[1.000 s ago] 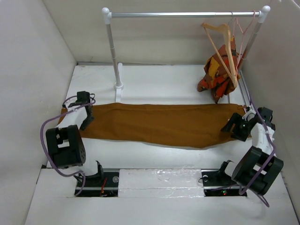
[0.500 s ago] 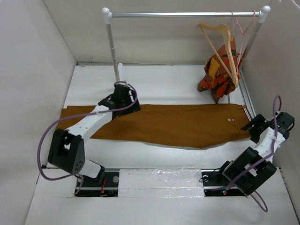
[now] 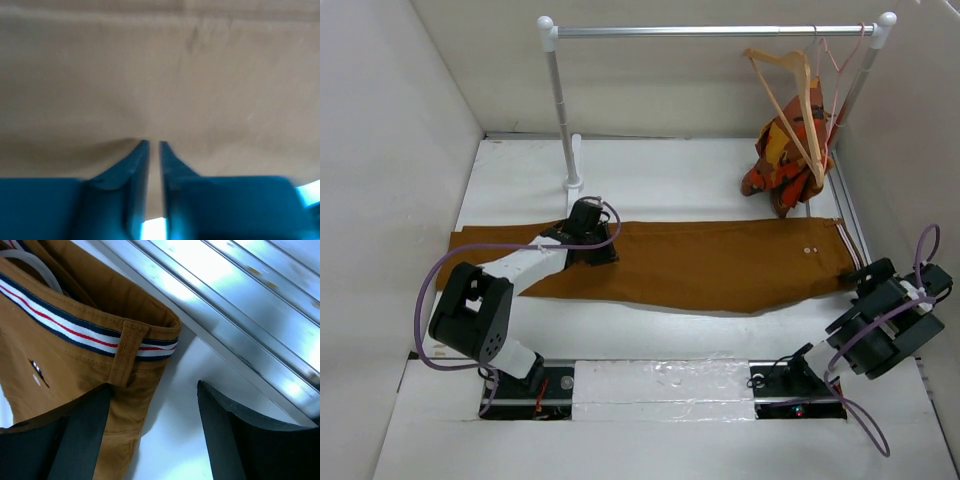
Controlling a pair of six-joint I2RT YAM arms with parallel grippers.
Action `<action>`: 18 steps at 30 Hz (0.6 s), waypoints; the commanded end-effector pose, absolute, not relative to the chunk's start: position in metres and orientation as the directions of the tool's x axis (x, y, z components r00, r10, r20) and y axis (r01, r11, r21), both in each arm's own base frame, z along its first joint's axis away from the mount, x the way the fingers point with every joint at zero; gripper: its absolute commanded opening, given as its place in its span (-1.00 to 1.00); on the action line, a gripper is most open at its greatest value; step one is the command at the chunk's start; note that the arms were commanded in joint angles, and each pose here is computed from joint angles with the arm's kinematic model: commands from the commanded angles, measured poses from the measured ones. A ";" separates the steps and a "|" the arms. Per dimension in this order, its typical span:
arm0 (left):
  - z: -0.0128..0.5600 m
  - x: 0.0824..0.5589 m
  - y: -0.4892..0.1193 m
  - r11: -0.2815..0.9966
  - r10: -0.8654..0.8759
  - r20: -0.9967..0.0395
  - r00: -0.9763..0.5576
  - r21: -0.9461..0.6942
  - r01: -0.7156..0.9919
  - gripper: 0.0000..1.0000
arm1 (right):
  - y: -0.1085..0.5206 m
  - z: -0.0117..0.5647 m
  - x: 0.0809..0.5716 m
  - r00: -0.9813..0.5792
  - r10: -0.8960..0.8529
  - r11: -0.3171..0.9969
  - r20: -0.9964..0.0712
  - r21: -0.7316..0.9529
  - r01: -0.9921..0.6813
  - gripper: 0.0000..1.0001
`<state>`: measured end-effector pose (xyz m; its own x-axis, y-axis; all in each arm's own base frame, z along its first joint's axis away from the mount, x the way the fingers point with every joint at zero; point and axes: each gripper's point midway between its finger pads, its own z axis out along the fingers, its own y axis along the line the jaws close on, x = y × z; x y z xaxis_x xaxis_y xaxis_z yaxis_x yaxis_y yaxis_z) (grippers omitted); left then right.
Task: Place the trousers on the hanger
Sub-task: Fold the trousers at the center of the board.
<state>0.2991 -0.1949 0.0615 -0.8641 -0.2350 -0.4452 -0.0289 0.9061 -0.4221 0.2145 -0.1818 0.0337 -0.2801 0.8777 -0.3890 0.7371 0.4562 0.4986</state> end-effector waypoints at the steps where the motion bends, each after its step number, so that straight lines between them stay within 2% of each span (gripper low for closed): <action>1: 0.073 0.297 -0.201 0.882 -0.227 -0.481 -0.847 -0.469 0.030 -0.84 | -0.172 0.022 0.240 -0.282 0.875 0.473 -0.394 0.566 0.676 0.52; 2: 0.072 0.296 -0.200 0.886 -0.223 -0.483 -0.847 -0.463 0.031 -0.95 | -0.171 0.022 0.244 -0.284 0.871 0.480 -0.401 0.570 0.667 0.52; 5: 0.071 0.295 -0.199 0.891 -0.217 -0.477 -0.852 -0.454 0.028 -1.00 | -0.168 0.018 0.252 -0.263 0.878 0.465 -0.400 0.586 0.664 0.36; 6: 0.072 0.295 -0.202 0.890 -0.209 -0.477 -0.854 -0.454 0.036 -1.00 | -0.171 0.024 0.262 -0.245 0.870 0.478 -0.428 0.610 0.632 0.23; 8: 0.066 0.290 -0.201 0.902 -0.191 -0.466 -0.864 -0.431 0.033 -1.00 | -0.171 0.024 0.267 -0.239 0.873 0.475 -0.425 0.633 0.612 -0.20; 9: 0.064 0.292 -0.197 0.912 -0.192 -0.473 -0.860 -0.410 0.022 -1.00 | -0.169 0.027 0.273 -0.246 0.865 0.492 -0.438 0.642 0.588 -0.51; 10: 0.061 0.292 -0.195 0.917 -0.192 -0.471 -0.861 -0.398 0.013 -1.00 | -0.172 0.030 0.274 -0.249 0.855 0.508 -0.455 0.636 0.581 -0.72; 11: 0.058 0.290 -0.192 0.922 -0.191 -0.468 -0.863 -0.386 0.005 -1.00 | -0.176 0.039 0.276 -0.245 0.838 0.531 -0.487 0.627 0.571 -0.91; 12: 0.056 0.291 -0.188 0.930 -0.195 -0.470 -0.861 -0.367 -0.010 -1.00 | -0.177 0.042 0.274 -0.261 0.819 0.558 -0.511 0.602 0.570 -1.00; 14: 0.055 0.290 -0.184 0.935 -0.203 -0.465 -0.862 -0.352 -0.030 -1.00 | -0.176 0.054 0.270 -0.280 0.789 0.598 -0.547 0.577 0.556 -1.00; 18: 0.068 0.294 -0.188 0.924 -0.229 -0.476 -0.849 -0.381 -0.036 -1.00 | -0.122 0.090 0.251 -0.367 0.692 0.713 -0.622 0.507 0.485 -1.00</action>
